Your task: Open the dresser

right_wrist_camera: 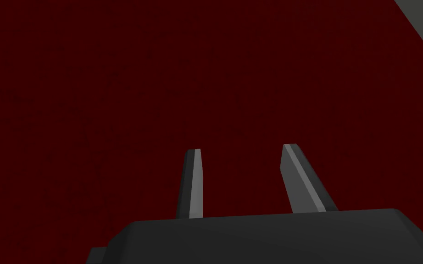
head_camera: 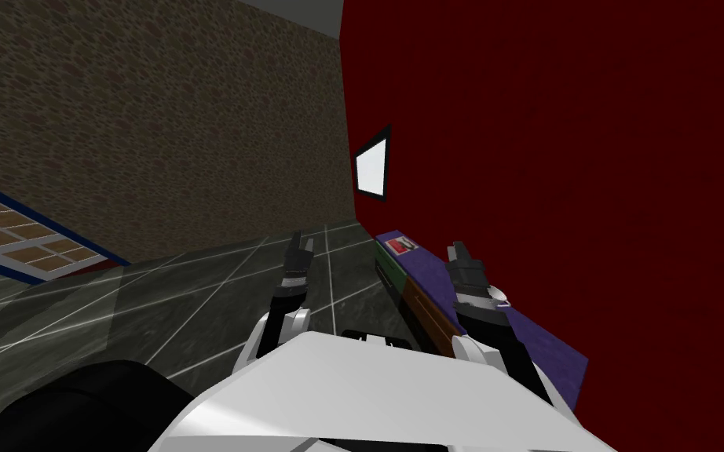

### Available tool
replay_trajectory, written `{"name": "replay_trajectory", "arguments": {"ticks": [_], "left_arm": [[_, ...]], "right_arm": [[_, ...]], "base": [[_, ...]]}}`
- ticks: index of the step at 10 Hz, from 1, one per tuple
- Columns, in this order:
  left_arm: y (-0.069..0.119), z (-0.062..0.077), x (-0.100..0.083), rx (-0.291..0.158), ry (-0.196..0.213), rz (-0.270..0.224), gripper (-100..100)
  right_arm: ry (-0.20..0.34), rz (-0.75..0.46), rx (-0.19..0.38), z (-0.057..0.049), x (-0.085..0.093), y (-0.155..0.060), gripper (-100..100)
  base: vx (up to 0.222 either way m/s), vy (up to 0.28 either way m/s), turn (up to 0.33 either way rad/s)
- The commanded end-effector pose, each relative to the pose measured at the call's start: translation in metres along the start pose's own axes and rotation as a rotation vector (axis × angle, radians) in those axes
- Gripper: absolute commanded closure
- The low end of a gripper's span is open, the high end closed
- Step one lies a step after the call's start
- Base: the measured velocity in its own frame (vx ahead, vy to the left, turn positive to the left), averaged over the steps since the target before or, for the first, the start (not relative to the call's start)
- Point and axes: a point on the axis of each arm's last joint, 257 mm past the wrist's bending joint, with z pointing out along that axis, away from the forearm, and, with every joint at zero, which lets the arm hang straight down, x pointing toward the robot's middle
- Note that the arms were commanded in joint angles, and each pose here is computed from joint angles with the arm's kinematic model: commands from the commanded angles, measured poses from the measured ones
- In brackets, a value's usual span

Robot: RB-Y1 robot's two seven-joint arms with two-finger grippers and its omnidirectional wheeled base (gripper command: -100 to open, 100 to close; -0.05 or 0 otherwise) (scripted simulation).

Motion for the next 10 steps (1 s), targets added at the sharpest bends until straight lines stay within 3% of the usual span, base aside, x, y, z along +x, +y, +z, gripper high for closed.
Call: {"name": "replay_trajectory", "arguments": {"ticks": [1, 2, 7, 8, 10], "left_arm": [[0.0, 0.0, 0.0, 0.0, 0.0, 0.0, 0], [0.0, 0.0, 0.0, 0.0, 0.0, 0.0, 0], [0.0, 0.0, 0.0, -0.001, 0.0, 0.0, 0], [0.0, 0.0, 0.0, -0.001, 0.0, 0.0, 0], [0.0, 0.0, 0.0, -0.001, 0.0, 0.0, 0]], "right_arm": [[0.0, 0.0, 0.0, 0.0, 0.0, 0.0, 0], [0.036, -0.055, 0.02, -0.003, 0.005, -0.01, -100], [0.128, -0.268, 0.101, -0.019, 0.016, -0.052, -100], [0.128, -0.277, 0.101, -0.019, 0.016, -0.052, -100], [0.174, -0.388, 0.142, -0.029, 0.019, -0.074, -100]], "base": [[0.0, 0.0, 0.0], [0.019, 0.007, 0.095], [0.037, 0.007, 0.114], [0.036, 0.001, 0.051], [0.037, 0.003, 0.129]]}}
